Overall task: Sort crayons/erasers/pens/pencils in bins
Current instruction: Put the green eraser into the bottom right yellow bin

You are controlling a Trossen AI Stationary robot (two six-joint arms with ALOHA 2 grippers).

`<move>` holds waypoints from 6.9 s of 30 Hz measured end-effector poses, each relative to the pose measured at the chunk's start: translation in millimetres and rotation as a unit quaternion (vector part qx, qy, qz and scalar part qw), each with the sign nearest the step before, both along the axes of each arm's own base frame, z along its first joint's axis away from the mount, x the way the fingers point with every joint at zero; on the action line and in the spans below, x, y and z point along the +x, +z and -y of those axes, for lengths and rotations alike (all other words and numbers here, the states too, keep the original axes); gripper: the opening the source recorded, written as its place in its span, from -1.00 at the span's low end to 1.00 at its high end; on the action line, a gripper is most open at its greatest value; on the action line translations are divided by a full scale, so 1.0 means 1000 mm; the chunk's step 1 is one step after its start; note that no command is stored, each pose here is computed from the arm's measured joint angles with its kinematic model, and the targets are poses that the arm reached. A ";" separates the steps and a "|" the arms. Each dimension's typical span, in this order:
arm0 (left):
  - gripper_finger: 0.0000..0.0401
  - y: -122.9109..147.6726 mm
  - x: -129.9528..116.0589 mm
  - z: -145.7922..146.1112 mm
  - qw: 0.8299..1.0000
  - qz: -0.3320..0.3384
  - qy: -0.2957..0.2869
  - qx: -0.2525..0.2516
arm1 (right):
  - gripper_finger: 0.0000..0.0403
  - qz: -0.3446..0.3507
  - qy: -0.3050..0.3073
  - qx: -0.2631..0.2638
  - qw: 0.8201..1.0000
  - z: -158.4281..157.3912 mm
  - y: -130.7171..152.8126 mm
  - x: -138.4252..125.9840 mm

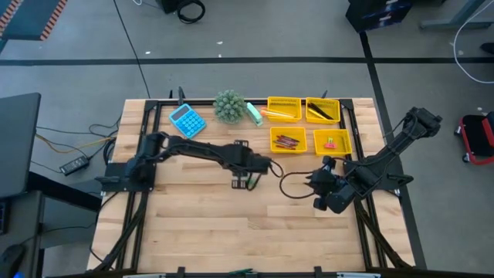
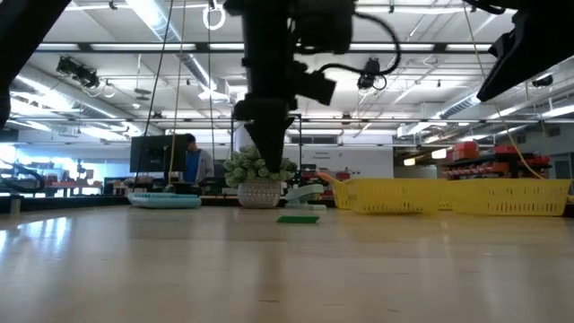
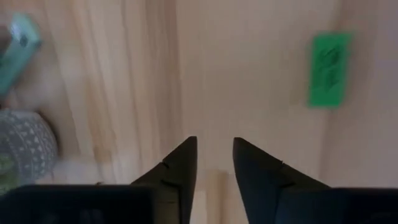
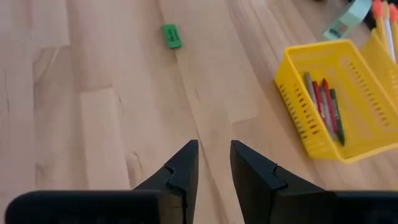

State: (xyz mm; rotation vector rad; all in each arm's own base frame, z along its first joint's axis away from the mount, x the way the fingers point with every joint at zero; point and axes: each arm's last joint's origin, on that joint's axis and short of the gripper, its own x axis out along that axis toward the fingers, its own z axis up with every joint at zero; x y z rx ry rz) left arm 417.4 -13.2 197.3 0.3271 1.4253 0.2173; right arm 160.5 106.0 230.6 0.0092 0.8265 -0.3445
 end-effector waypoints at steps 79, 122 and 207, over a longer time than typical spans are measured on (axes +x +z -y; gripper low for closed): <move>-0.94 -0.044 -0.189 -0.086 0.766 0.626 -0.124 -0.078 | -0.19 -0.161 0.036 0.069 0.984 0.061 -0.097 0.240; -0.87 -0.048 -0.189 -0.086 0.778 0.611 -0.110 -0.095 | -0.51 -0.158 -0.282 0.080 0.943 0.110 0.007 0.093; -0.94 -0.049 -0.189 -0.086 0.782 0.607 -0.109 -0.095 | -0.23 -0.144 -0.542 0.202 0.803 0.194 -0.071 -0.027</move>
